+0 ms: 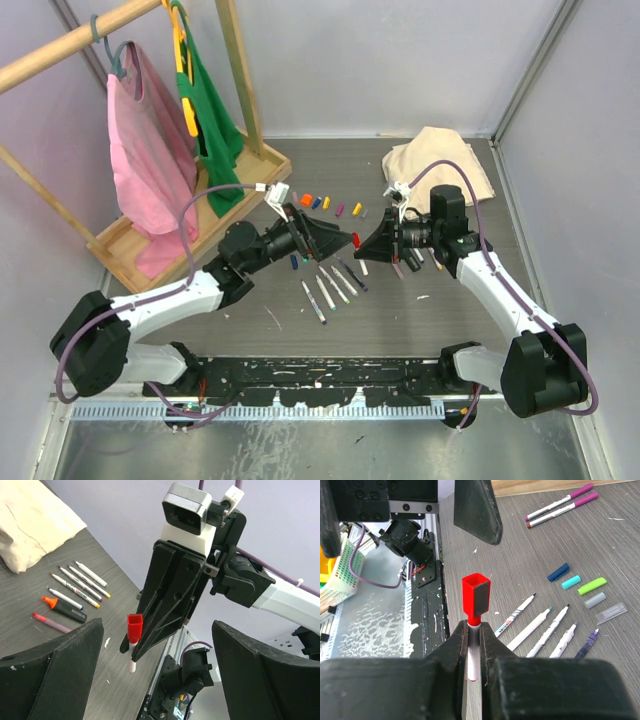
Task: Open the pen caps
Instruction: Open the pen cap from the pen.
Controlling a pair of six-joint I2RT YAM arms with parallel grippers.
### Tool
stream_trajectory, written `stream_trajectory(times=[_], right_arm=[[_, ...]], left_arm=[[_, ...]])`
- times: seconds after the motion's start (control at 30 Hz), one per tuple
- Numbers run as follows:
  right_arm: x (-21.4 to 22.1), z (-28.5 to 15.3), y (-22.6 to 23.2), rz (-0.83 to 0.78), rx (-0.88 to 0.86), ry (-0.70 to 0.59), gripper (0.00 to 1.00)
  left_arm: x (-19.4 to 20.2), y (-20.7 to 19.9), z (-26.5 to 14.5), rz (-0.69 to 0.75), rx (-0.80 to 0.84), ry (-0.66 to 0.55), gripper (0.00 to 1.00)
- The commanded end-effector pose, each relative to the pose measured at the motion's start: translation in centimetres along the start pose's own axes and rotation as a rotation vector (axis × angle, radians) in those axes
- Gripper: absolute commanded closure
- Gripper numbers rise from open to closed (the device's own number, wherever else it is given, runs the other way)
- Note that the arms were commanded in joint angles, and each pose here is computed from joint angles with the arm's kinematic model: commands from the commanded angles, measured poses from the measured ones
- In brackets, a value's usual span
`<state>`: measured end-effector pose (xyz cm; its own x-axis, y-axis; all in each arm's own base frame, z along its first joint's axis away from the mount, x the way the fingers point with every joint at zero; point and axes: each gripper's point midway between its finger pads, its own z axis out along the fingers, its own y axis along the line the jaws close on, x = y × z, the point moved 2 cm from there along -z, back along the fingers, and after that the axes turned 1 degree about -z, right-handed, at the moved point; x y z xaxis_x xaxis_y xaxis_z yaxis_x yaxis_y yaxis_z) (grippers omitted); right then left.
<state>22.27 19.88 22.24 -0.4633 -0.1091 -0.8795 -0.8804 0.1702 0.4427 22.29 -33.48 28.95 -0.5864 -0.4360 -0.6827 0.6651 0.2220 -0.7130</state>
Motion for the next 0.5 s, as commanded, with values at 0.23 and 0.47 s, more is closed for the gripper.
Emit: stream_trajectory(times=[0.23,0.47], right_arm=[[-1.8,0.0,0.6,-0.075,-0.025,-0.02,0.99],[-1.8,0.0,0.6,-0.073,-0.025,-0.019,0.99]], left_arm=[[-0.1,-0.7,2.1,-0.055,0.053,0.003,0.29],[1.1,-0.3,3.2,-0.071,0.041,0.03,0.49]])
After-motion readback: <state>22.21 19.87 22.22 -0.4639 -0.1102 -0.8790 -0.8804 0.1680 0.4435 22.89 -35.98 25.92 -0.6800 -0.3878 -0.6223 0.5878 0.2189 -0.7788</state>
